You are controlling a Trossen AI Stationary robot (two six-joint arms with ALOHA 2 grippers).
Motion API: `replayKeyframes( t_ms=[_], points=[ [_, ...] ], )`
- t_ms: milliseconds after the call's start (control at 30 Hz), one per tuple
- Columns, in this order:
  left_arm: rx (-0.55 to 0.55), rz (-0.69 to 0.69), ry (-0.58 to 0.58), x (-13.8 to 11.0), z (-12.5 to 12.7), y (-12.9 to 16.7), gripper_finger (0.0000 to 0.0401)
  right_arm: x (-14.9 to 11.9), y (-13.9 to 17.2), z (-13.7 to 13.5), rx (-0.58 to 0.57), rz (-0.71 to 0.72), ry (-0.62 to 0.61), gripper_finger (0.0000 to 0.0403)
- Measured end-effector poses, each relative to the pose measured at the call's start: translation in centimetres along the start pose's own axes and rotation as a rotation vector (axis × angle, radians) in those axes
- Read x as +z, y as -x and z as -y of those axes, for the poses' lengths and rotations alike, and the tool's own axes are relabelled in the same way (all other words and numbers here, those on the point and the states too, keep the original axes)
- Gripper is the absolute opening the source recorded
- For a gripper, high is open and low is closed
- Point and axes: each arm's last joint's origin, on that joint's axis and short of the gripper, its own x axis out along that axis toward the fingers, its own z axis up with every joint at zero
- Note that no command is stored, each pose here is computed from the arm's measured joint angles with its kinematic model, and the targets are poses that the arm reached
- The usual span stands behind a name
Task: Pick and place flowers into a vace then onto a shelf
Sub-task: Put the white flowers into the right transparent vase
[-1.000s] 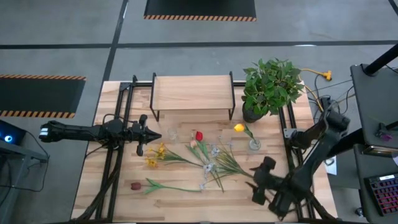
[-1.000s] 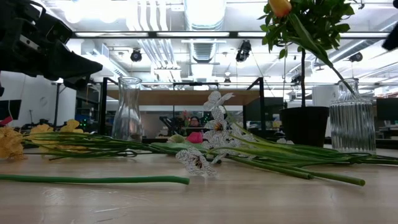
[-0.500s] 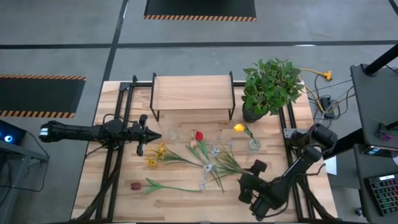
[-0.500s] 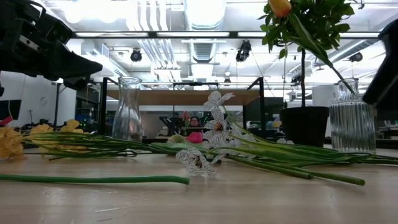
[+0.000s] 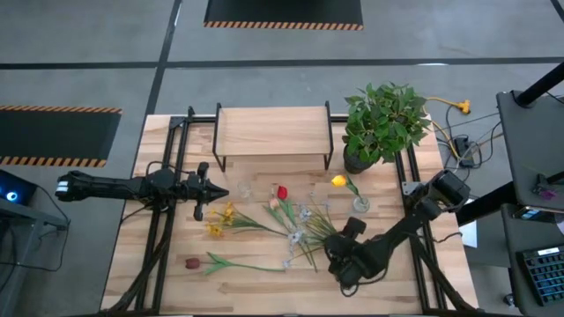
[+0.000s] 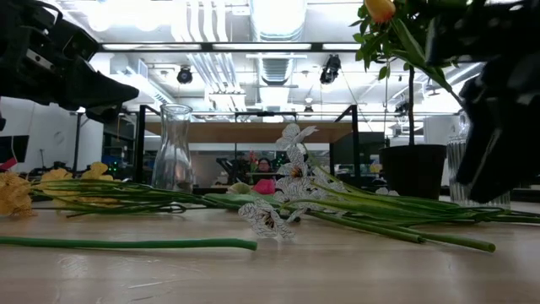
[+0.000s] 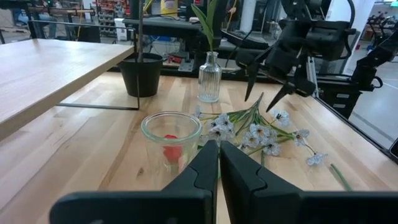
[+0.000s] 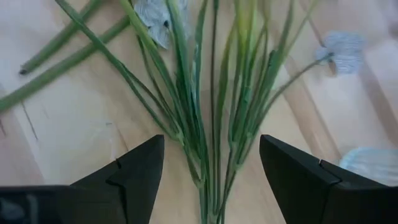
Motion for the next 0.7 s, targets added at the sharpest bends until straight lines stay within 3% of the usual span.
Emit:
replayKeyframes(
  t_ms=[467,700],
  points=[
    [0.001,-0.013,0.0,-0.1,0.0,0.0,0.0,0.5,-2.5,1.8,0.01,-0.108,0.013,0.0252],
    [0.002,-0.022,0.0,-0.2,0.0,0.0,0.0,0.4,-2.7,1.8,0.039,-0.136,0.044,0.0224]
  ],
)
